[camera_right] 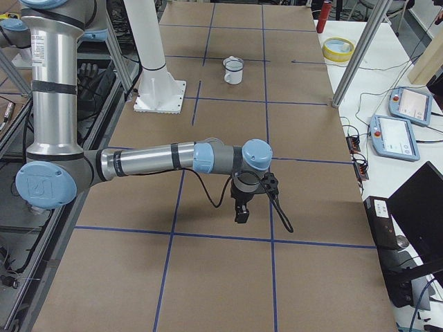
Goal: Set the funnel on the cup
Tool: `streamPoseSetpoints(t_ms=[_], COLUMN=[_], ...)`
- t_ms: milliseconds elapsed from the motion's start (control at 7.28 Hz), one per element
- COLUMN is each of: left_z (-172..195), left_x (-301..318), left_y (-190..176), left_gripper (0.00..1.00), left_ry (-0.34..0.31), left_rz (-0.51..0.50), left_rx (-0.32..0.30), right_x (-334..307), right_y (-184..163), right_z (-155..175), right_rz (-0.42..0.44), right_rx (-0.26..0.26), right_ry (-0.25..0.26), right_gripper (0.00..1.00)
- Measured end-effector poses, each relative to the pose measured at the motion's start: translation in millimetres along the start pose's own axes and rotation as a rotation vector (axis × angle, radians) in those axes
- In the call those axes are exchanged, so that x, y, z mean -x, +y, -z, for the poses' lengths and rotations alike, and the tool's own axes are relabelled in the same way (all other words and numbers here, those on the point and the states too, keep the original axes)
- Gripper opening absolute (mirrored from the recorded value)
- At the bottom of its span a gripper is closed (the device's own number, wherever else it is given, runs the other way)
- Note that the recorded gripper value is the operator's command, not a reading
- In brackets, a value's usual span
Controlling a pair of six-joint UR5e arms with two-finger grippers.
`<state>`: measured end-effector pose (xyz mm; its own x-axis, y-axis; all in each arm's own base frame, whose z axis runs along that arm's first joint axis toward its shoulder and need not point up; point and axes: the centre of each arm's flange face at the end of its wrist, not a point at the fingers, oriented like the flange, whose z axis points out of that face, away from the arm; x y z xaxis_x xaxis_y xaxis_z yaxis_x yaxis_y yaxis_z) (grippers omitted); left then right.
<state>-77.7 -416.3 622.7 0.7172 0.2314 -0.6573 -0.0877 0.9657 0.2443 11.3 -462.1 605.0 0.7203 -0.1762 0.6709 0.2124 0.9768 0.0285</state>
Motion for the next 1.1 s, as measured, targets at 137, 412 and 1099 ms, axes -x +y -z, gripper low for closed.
streamPoseSetpoints(t_ms=[137, 412, 1099], left_z=[-4.4, -11.2, -8.0], left_x=[6.1, 12.5, 9.9], left_y=[8.9, 14.7, 7.3], left_gripper=[1.0, 1.0, 1.0], left_ry=[0.002, 0.005, 0.0], left_rz=[0.022, 0.06, 0.056], left_rx=[0.015, 0.053, 0.054], right_x=[0.0, -0.4, 0.0], right_y=[0.0, 0.0, 0.0], right_z=[0.0, -0.4, 0.0], right_rz=[0.0, -0.001, 0.0], right_rx=[0.0, 0.001, 0.0], right_ry=[0.0, 0.0, 0.0], right_gripper=[1.0, 1.0, 1.0])
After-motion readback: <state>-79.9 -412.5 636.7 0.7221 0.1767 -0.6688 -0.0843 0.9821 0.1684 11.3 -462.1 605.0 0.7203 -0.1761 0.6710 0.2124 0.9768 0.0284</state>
